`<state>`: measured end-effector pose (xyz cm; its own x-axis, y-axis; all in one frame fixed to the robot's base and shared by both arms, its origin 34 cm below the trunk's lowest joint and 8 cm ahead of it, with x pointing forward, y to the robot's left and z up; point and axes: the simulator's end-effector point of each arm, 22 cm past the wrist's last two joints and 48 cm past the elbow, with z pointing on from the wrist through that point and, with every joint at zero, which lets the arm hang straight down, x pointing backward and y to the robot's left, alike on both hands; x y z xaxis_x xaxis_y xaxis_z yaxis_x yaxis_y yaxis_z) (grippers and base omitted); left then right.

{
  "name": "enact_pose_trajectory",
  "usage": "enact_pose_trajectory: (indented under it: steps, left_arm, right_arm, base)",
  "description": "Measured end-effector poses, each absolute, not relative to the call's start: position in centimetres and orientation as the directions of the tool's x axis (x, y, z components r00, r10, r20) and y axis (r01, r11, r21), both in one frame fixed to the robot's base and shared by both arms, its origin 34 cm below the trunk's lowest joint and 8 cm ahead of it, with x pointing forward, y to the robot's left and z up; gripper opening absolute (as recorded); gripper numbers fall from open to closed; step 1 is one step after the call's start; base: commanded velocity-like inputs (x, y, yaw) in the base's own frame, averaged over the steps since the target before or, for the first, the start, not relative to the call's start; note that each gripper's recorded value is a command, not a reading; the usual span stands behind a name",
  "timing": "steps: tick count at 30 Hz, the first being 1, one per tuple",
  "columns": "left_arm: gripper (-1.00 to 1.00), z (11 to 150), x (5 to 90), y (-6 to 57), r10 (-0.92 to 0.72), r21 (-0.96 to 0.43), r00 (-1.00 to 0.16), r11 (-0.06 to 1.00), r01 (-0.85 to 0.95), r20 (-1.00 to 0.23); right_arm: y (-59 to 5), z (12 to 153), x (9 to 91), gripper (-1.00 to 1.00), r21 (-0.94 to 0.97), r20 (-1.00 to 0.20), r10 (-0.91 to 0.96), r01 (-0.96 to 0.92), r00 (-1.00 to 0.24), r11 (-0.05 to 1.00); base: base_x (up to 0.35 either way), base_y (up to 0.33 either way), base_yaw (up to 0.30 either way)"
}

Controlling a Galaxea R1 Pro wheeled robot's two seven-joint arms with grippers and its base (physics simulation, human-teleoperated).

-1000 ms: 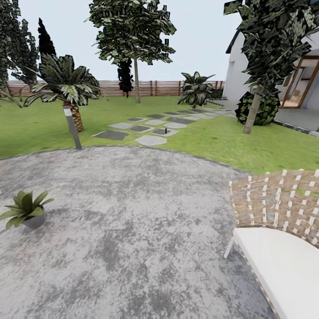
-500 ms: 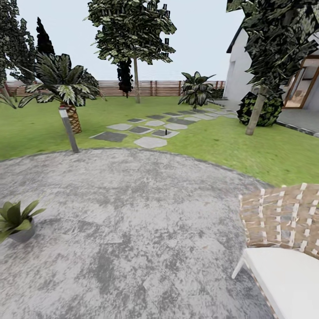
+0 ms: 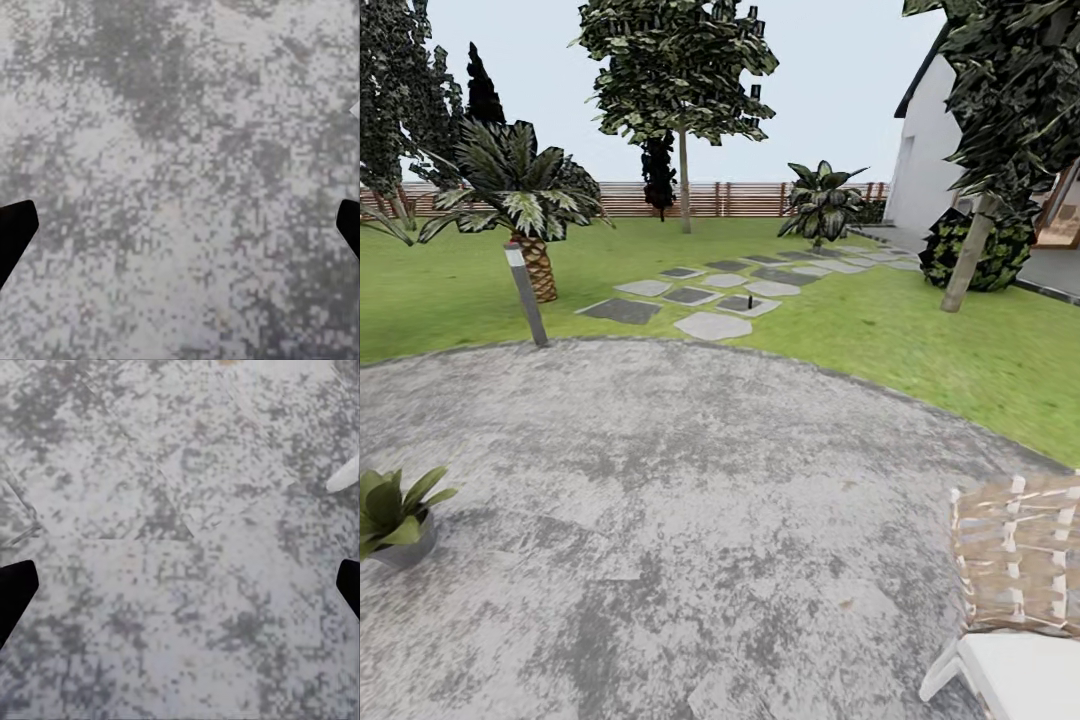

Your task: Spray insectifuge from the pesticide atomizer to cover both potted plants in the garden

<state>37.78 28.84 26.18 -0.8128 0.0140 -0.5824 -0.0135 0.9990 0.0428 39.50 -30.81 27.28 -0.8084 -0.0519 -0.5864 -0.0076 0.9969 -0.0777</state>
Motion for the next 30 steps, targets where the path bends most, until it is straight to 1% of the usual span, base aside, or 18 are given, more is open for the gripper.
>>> enact_pose_trajectory:
  steps: [30]
  left_arm:
    - [1.0,26.17,37.76,28.84,0.014,0.043,-0.813,0.999,-0.013,-0.582]
  right_arm:
    - [-30.81,27.25,39.43,1.0,-0.078,-0.585,-0.052,-0.008,-0.809,0.997]
  base:
    - [0.337,0.0,0.001]
